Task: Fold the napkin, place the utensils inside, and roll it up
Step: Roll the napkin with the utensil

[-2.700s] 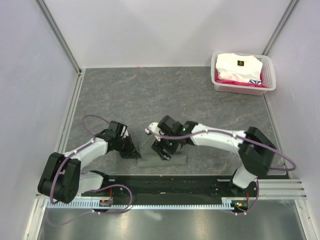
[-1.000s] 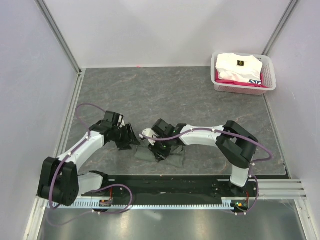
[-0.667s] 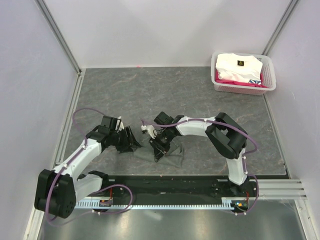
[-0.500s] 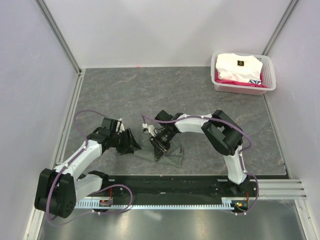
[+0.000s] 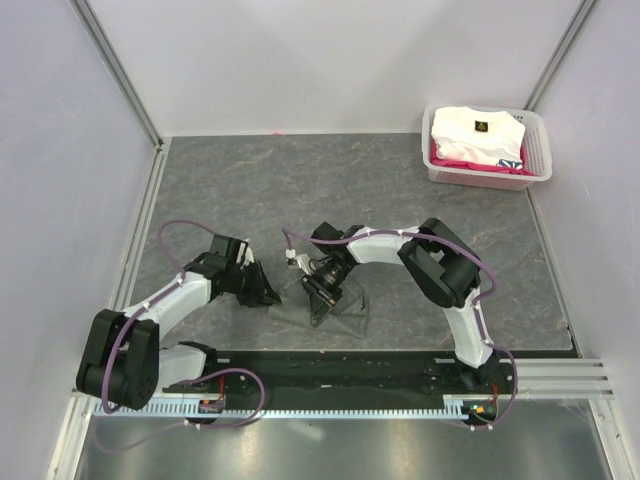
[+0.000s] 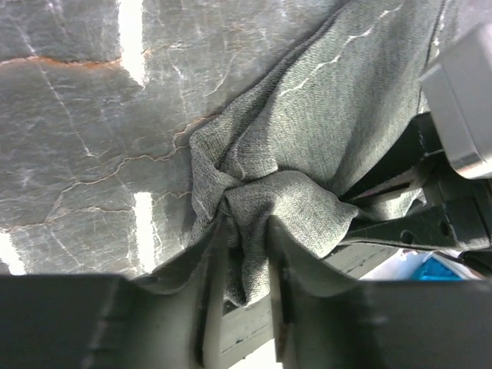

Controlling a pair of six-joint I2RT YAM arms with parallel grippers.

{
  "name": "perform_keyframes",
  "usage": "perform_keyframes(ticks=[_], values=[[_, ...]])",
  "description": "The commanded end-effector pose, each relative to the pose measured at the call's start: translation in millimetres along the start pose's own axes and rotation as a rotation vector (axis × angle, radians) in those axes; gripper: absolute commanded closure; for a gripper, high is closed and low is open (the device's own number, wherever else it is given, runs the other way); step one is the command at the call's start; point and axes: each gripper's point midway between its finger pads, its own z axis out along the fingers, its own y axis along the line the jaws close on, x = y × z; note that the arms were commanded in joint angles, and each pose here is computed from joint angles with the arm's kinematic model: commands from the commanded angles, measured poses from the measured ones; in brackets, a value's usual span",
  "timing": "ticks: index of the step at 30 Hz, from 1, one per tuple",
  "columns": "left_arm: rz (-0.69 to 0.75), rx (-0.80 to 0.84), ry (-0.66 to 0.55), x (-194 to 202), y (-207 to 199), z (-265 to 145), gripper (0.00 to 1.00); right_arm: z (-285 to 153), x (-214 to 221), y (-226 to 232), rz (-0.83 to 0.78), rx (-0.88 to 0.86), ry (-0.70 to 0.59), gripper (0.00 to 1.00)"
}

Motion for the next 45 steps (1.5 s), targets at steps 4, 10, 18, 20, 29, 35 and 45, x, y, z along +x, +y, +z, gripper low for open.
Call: perform_keyframes(ticks=[4,10,18,20,29,35,45], values=[[-0.009,0.012,0.022,4.2,1.0,4.3,0.94,2.1,24.3,-45.8,0.014,0.211,0.098,0.72],[-0.032,-0.054,0.046,6.2,10.1,3.5,0.98,-15.2,2.2,-43.8,-0.032,0.303,0.03,0.5],[-0.04,-0.099,0.086,6.2,14.6,4.4,0.98,-59.7,-32.3,-25.4,-0.15,0.478,-0.121,0.32],[-0.033,-0.108,0.087,4.8,15.5,4.3,0.98,-70.7,-37.7,-23.6,-0.191,0.565,-0.16,0.28],[-0.015,-0.126,0.127,3.4,17.8,7.6,0.98,-81.1,-27.0,12.6,-0.494,0.897,-0.257,0.2],[-0.012,-0.13,0.136,3.5,18.7,8.3,0.98,-56.4,-15.7,13.8,-0.566,0.951,-0.204,0.2],[-0.008,-0.13,0.141,3.3,18.6,9.2,0.98,-44.1,-23.1,-3.5,-0.597,0.992,-0.157,0.22]])
